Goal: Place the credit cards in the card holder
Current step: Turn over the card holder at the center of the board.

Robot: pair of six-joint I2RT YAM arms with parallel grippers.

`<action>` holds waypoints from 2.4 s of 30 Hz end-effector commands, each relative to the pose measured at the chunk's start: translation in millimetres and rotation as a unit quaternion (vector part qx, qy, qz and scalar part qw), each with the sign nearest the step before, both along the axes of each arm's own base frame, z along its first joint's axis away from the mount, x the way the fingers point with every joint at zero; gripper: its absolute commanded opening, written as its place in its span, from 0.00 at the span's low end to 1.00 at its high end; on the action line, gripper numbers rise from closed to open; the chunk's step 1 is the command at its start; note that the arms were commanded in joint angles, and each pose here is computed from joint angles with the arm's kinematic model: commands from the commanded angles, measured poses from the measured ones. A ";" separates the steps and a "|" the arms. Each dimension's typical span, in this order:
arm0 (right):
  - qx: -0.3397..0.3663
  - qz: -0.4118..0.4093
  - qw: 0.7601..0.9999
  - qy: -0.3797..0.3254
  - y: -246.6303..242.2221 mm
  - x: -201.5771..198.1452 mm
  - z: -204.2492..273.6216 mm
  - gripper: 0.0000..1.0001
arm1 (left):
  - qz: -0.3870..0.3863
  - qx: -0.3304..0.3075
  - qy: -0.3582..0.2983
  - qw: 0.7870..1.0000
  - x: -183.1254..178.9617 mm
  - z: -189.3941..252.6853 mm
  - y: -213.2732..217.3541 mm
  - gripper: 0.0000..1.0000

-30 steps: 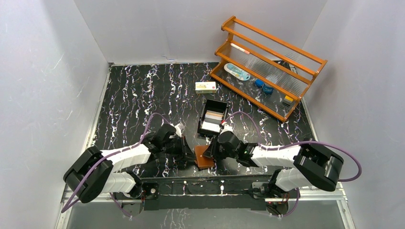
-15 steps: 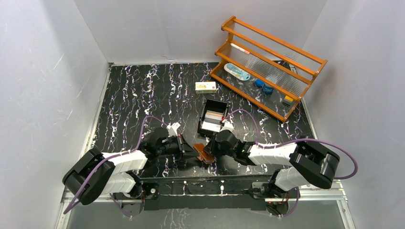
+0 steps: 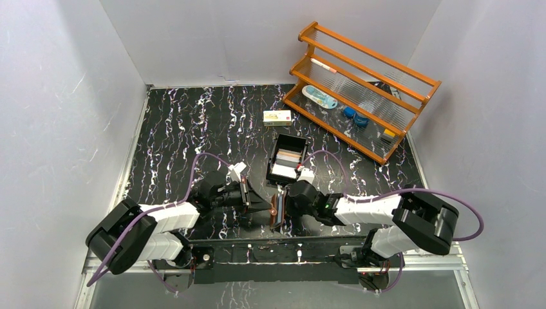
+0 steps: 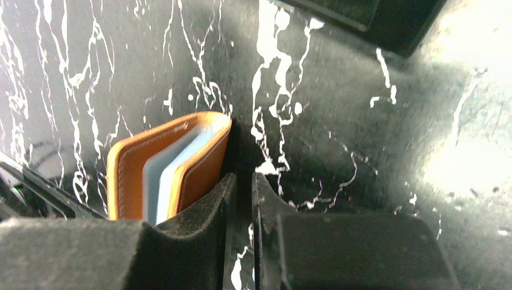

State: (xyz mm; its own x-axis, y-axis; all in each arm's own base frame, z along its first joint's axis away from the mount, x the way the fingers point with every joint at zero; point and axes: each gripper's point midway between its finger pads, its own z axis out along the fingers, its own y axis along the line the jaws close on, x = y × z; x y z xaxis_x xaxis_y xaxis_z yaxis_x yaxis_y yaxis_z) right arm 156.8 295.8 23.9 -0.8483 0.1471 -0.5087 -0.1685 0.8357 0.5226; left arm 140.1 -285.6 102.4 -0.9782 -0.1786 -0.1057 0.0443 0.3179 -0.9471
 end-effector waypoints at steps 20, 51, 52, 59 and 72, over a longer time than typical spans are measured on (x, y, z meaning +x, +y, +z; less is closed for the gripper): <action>0.080 0.056 0.995 -0.033 33.4 -17.1 58.3 0.23 | 0.009 0.000 0.001 1.000 -1.0 -7.6 7.6 0.12; 0.177 0.056 0.981 -0.055 51.2 -24.7 82.6 0.22 | 0.031 0.099 -0.007 0.995 10.8 -22.2 24.8 0.36; 0.179 0.055 0.981 -0.053 51.3 -24.8 81.5 0.22 | 0.033 0.115 -0.017 0.993 12.0 -20.9 28.6 0.40; 0.165 0.050 0.984 -0.048 54.9 -21.6 75.7 0.23 | 0.033 0.217 -0.059 0.974 14.4 -19.0 55.5 0.54; 0.102 -0.020 0.994 -0.031 15.0 -16.5 75.1 0.36 | -0.003 0.330 0.001 0.944 8.2 -59.9 72.4 0.51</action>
State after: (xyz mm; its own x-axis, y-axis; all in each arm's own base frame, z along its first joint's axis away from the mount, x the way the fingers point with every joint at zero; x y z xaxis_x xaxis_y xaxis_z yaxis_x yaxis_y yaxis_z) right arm 135.9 313.8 96.2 -0.8127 0.2783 -0.5120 -0.2098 0.6799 0.7026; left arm 150.1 -215.5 45.6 -0.9721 -0.1182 -0.2026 0.0247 0.8073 -0.5896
